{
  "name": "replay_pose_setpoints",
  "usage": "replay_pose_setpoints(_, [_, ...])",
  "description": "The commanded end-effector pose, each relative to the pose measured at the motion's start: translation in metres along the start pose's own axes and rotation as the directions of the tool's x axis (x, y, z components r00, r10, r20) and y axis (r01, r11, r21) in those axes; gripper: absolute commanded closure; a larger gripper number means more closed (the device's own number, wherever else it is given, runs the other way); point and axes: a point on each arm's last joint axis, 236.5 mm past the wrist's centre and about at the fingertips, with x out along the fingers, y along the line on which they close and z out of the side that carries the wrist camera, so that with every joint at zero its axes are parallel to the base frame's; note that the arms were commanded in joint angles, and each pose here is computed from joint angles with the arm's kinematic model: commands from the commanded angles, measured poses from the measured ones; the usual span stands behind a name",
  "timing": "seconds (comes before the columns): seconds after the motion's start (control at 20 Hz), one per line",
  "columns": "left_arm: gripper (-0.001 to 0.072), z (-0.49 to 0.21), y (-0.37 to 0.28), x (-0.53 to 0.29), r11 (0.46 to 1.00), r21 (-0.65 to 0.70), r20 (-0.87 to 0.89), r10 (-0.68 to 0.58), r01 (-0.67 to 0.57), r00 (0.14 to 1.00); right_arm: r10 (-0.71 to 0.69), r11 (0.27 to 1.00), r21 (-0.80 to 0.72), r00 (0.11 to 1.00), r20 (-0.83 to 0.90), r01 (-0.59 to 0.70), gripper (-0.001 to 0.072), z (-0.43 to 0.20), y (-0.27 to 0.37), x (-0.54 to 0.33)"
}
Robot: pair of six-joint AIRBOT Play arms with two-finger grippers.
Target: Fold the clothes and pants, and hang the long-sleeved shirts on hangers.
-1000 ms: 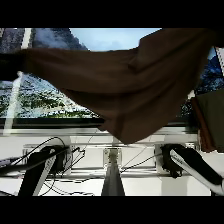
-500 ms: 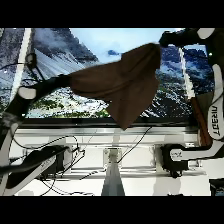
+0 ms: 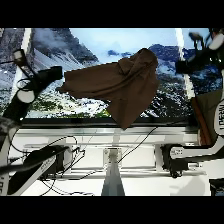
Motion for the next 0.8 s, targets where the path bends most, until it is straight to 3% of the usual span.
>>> replay_pose_setpoints(0.0, [0.0219, 0.017, 0.021, -0.035, 0.998, 0.057, 0.014, 0.041, -0.041, 0.999, 0.371, 0.925, 0.146, 0.916, -0.151, -0.350, 0.0582, -0.085, 0.039, 0.024])
replay_pose_setpoints(0.05, [0.0219, 0.010, 0.027, -0.040, 0.998, 0.044, -0.025, 0.046, -0.045, 0.999, 0.428, 0.900, 0.169, 0.890, -0.160, -0.402, 0.0579, -0.102, 0.050, 0.037])
replay_pose_setpoints(0.1, [0.0219, -0.003, 0.031, -0.043, 0.999, 0.030, -0.085, 0.044, -0.041, 0.995, 0.468, 0.879, 0.197, 0.866, -0.176, -0.435, 0.0510, -0.116, 0.060, 0.047])
replay_pose_setpoints(0.15, [0.0219, -0.015, 0.035, -0.045, 0.999, 0.017, -0.138, 0.041, -0.039, 0.990, 0.501, 0.858, 0.231, 0.847, -0.179, -0.458, 0.0266, -0.125, 0.070, 0.058])
replay_pose_setpoints(0.2, [0.0219, -0.024, 0.037, -0.046, 0.999, 0.007, -0.173, 0.038, -0.037, 0.984, 0.525, 0.838, 0.265, 0.837, -0.156, -0.476, 0.0127, -0.128, 0.078, 0.069])
replay_pose_setpoints(0.4, [0.0219, -0.036, 0.039, -0.041, 0.999, -0.005, -0.221, 0.033, -0.035, 0.975, 0.565, 0.790, 0.327, 0.823, -0.063, -0.518, 0.0161, -0.122, 0.111, 0.099])
replay_pose_setpoints(0.65, [0.0219, -0.045, 0.042, -0.034, 0.999, -0.015, -0.251, 0.035, -0.040, 0.967, 0.472, 0.856, 0.254, 0.881, -0.025, -0.451, 0.0184, -0.111, 0.131, 0.132])
replay_pose_setpoints(0.75, [0.0219, -0.048, 0.044, -0.033, 0.999, -0.018, -0.259, 0.036, -0.043, 0.965, 0.477, 0.851, 0.247, 0.879, 0.001, -0.463, 0.0405, -0.104, 0.141, 0.133])
